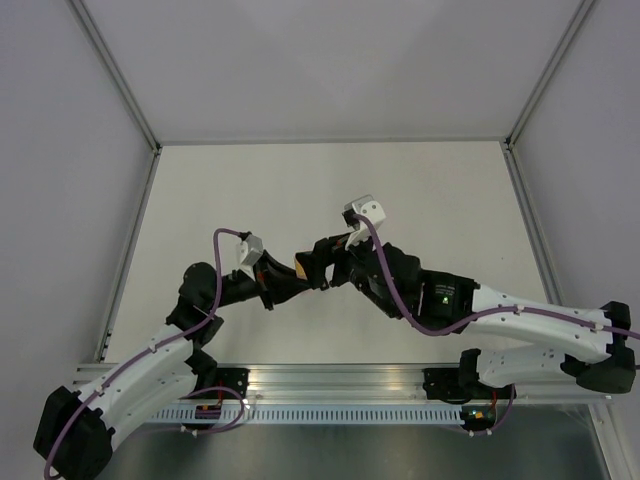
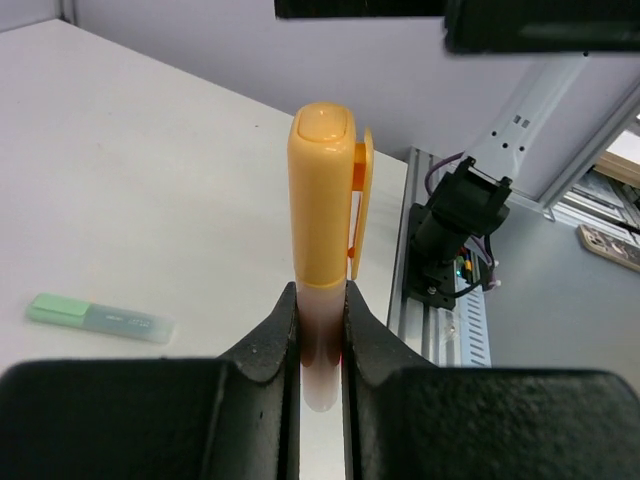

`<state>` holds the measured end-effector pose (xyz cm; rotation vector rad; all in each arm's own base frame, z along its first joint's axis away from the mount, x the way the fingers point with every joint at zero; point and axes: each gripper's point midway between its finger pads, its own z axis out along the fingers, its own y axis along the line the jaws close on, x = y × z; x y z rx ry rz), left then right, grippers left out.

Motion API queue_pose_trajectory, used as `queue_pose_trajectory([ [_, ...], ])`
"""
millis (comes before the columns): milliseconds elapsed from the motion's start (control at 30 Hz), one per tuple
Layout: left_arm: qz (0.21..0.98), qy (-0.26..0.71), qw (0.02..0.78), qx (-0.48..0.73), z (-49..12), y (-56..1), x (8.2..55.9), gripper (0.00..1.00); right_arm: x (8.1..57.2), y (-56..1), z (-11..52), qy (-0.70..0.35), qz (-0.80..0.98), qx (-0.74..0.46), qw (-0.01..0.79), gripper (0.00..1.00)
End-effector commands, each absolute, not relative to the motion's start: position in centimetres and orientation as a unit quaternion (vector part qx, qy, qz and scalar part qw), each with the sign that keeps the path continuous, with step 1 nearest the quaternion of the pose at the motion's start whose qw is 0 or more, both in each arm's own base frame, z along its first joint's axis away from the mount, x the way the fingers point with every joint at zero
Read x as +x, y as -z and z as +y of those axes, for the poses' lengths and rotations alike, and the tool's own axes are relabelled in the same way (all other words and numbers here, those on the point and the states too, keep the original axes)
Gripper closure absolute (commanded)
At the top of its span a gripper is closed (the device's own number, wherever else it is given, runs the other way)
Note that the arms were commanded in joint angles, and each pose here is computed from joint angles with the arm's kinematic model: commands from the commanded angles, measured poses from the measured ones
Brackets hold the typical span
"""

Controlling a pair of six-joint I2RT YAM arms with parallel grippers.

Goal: Insert the pens into the pen caps

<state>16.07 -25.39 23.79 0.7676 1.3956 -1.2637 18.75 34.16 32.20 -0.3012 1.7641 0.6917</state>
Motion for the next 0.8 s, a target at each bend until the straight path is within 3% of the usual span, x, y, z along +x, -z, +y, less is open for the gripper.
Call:
queue_pose_trajectory([
  [0, 0.534, 0.558, 0.528, 0.353, -25.8, -25.7, 14.4, 0.98, 16.4, -35.9, 34.9, -0.363, 0.713, -0.221, 0.558, 0.17],
  [167, 0.513, 0.582, 0.511, 0.371, -26.0, -26.1, 13.2, 0.98, 15.5, -36.9, 35.4, -0.394, 0.692, -0.267, 0.542, 0.22],
  [467, 0.501, 0.594, 0.499, 0.384, -26.2, -26.1, 12.5, 0.98, 14.7, -36.8, 37.5, -0.446, 0.662, -0.300, 0.523, 0.50],
  [767, 0.495, 0.596, 0.499, 0.388, -26.1, -26.2, 12.2, 0.98, 16.3, -36.1, 37.3, -0.445, 0.661, -0.261, 0.546, 0.58],
])
